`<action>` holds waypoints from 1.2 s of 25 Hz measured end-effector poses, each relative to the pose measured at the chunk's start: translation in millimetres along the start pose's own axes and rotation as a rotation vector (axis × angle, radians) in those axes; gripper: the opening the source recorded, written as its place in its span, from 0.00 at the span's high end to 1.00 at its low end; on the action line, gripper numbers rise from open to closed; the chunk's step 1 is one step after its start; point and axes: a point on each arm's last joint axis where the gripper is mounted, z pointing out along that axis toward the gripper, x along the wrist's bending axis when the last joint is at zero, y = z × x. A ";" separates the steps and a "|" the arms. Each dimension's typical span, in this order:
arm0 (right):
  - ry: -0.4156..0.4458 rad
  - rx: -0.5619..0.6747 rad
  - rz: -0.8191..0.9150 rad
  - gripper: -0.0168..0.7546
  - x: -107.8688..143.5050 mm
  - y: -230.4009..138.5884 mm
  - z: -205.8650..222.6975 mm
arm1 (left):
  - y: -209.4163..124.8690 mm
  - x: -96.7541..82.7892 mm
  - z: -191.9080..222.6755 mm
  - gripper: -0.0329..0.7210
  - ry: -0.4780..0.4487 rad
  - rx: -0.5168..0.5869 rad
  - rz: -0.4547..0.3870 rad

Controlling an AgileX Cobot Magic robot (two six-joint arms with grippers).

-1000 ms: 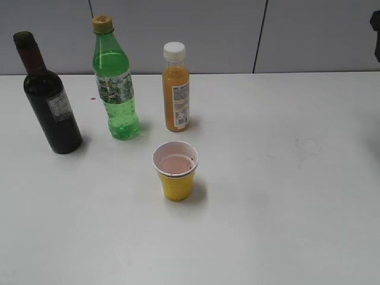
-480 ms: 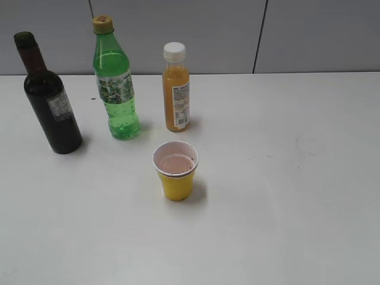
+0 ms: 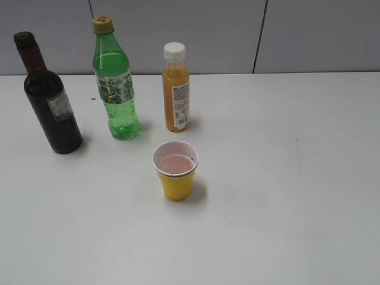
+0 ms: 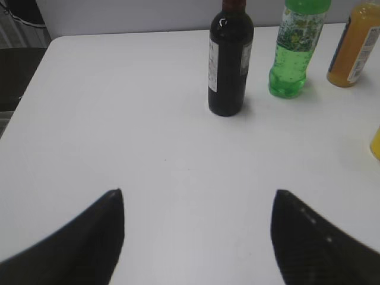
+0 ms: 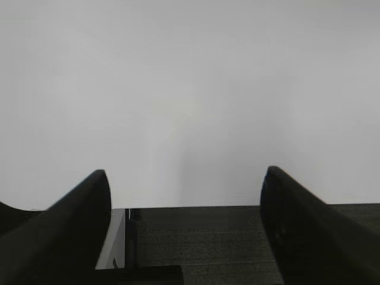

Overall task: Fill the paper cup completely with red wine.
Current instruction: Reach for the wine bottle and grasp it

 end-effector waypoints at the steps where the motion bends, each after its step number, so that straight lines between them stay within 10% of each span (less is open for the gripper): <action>1: 0.000 -0.012 0.001 0.21 0.9 -7.9 1.1 | 0.0 0.0 0.0 0.18 0.000 0.000 0.000; 30: 0.043 -0.748 0.090 0.21 13.8 -117.4 -41.9 | 0.0 0.0 0.0 0.18 0.000 0.000 0.000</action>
